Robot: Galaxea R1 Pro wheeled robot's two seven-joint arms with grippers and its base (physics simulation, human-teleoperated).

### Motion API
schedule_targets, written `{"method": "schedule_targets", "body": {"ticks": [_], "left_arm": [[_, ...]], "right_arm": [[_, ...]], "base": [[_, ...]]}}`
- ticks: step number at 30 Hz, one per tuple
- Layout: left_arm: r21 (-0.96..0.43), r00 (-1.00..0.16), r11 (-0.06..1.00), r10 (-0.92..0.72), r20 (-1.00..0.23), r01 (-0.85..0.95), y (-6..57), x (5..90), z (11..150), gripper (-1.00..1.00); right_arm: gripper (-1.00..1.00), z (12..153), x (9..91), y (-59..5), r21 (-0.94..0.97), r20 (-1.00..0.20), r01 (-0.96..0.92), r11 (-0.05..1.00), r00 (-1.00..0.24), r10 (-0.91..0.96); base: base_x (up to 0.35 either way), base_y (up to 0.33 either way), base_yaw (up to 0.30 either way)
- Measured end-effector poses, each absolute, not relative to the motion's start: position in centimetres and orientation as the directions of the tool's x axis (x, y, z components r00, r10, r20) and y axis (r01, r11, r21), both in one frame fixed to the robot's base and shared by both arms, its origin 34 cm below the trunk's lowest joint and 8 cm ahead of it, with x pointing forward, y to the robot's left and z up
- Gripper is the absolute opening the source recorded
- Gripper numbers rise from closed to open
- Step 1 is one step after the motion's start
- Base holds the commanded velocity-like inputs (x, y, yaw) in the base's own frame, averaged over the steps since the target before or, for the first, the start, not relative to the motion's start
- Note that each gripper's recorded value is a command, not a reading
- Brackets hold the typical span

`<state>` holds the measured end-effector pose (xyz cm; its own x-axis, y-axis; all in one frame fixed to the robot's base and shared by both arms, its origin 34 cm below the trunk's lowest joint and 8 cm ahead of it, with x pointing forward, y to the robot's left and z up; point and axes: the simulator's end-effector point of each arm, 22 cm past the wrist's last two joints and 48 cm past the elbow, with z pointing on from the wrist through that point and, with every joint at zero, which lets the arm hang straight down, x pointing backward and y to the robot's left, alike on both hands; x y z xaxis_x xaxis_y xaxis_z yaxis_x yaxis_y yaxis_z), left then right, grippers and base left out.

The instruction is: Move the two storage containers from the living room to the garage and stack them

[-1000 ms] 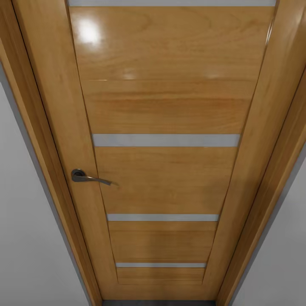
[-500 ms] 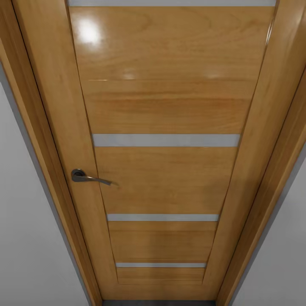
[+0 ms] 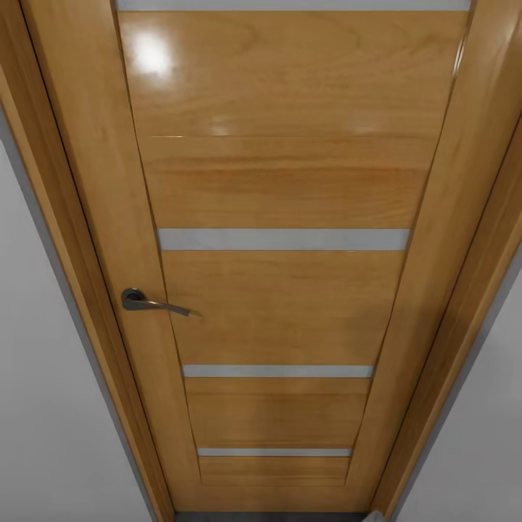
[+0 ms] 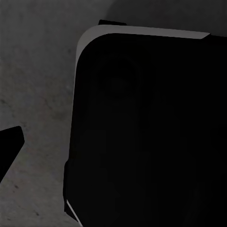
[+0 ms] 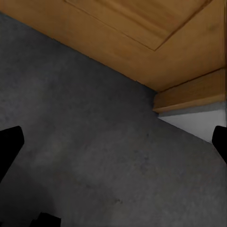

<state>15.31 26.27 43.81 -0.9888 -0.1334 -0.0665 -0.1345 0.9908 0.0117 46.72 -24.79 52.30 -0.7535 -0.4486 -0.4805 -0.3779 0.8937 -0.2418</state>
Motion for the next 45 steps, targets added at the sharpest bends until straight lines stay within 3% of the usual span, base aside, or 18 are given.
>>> {"method": "schedule_targets", "body": {"ticks": [22,45], "left_arm": [[0.012,-0.989,0.991,-0.133,-0.066,-0.134,26.3,15.3,43.8,1.0],[0.012,-0.989,0.991,-0.133,-0.066,-0.134,26.3,15.3,43.8,1.0]], "right_arm": [[1.0,55.8,53.0,-23.3,-0.241,-0.569,-0.347,0.906,-0.706,-0.422],[1.0,56.2,53.3,-22.9,-0.245,-0.559,-0.349,0.905,-0.712,-0.425]], "base": [[0.0,0.0,0.0],[0.0,0.0,0.0]]}}
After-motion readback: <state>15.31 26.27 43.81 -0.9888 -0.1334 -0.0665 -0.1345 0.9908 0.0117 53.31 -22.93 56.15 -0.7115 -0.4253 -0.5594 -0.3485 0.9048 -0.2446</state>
